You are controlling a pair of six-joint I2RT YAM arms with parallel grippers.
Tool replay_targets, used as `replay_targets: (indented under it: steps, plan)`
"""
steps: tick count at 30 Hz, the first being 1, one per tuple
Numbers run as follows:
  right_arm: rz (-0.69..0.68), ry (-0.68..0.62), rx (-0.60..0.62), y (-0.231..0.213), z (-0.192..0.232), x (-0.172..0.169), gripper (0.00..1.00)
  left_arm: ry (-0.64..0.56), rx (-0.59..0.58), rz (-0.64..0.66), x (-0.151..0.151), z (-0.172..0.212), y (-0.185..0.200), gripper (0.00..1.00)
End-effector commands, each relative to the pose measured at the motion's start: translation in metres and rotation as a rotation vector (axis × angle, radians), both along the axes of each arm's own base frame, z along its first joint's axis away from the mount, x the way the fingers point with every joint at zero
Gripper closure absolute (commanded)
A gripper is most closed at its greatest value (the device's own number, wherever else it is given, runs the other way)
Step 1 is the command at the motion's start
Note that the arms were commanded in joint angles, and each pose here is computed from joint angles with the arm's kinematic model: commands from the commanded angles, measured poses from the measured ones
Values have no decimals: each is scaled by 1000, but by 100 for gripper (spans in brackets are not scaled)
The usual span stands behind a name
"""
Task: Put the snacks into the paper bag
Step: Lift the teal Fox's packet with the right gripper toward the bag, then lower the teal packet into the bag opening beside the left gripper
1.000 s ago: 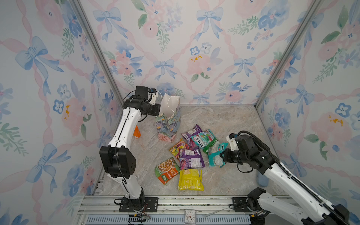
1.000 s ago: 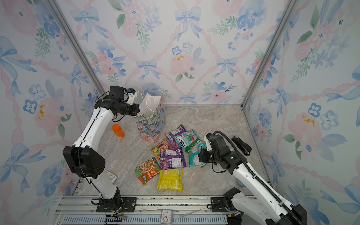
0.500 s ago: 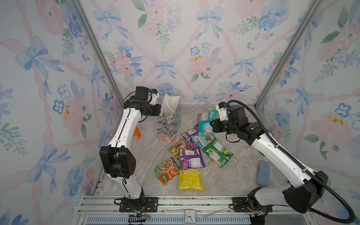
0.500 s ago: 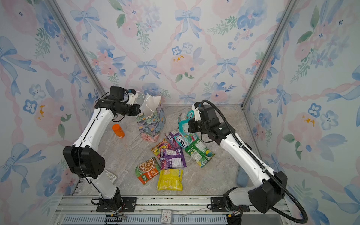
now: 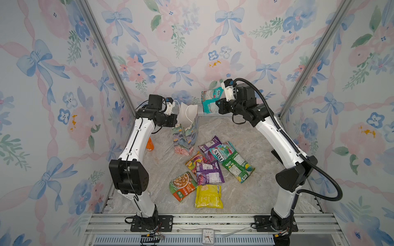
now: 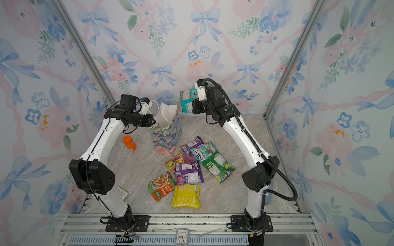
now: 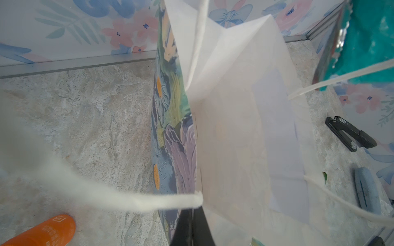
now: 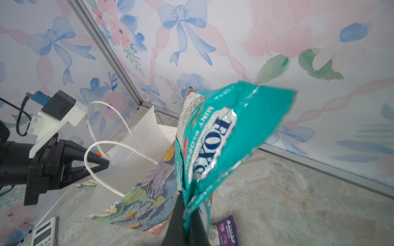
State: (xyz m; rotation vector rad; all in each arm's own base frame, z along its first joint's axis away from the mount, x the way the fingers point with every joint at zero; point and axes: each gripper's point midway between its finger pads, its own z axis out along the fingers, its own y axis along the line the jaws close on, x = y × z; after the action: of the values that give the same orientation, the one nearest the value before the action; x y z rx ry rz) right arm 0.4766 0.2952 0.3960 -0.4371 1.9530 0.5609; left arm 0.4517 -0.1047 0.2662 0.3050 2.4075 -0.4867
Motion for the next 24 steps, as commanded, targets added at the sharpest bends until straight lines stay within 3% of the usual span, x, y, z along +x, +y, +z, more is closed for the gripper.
replay_targets:
  steps: [1, 11, 17, 24]
  plan:
    - [24, -74, -2, 3, 28, 9, 100, 8, -21, -55, -10, 1, -11, 100]
    - [73, -223, 85, 36, 55, 36, 100, 7, -32, -101, -14, 0, -21, 100]
    - [160, -290, 40, 67, 58, 17, 100, 9, -17, -119, -15, -4, -27, 100]
    - [193, -228, -25, 75, 43, -7, 100, 12, 4, -98, -11, -7, -23, 100]
